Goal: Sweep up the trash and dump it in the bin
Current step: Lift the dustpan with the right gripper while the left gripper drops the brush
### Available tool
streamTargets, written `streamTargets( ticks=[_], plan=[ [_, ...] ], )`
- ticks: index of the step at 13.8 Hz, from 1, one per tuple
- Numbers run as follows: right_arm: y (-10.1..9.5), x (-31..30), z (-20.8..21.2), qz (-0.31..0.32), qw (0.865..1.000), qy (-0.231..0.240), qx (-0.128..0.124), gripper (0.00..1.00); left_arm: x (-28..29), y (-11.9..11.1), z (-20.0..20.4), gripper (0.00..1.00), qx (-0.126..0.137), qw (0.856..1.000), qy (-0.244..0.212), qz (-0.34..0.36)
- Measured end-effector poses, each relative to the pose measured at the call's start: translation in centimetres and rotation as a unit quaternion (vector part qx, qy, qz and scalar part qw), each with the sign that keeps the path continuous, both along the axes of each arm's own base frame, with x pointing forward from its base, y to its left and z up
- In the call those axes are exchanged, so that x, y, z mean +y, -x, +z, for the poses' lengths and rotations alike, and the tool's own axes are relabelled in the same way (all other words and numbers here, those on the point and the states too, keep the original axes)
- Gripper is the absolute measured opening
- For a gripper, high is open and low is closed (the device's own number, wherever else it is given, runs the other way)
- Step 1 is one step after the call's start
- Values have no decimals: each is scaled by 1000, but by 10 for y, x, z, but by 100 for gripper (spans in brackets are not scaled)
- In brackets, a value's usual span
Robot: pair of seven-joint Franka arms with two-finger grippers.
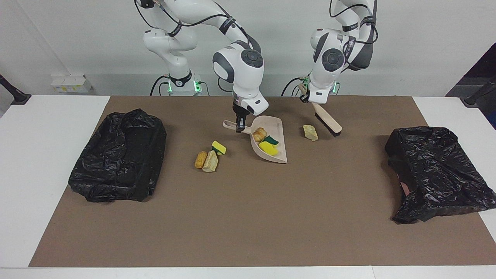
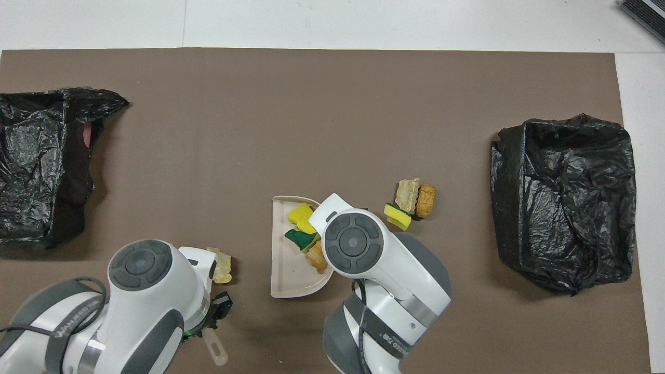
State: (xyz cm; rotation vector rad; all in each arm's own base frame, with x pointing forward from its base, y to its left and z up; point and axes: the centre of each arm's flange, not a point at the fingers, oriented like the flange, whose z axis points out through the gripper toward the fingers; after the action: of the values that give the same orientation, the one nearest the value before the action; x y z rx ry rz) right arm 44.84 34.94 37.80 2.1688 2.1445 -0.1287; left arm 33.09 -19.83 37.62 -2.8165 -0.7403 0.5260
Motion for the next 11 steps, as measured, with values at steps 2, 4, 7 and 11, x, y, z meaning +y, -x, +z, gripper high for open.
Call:
streamTargets(
  ticks=[2, 4, 7, 11],
  plan=[
    [8, 5, -22, -17, 1000, -19, -5, 31, -4, 5, -9, 26, -8, 1000, 11, -6],
    [11, 16, -36, -53, 998, -33, -6, 31, -10, 6, -9, 26, -11, 998, 35, -47],
    [15, 22, -36, -76, 996, -35, -8, 31, -30, 13, -11, 26, -17, 990, 69, -123],
    [15, 22, -36, -76, 996, -35, -8, 31, -45, 12, -16, 26, -34, 980, 99, -171]
  ],
)
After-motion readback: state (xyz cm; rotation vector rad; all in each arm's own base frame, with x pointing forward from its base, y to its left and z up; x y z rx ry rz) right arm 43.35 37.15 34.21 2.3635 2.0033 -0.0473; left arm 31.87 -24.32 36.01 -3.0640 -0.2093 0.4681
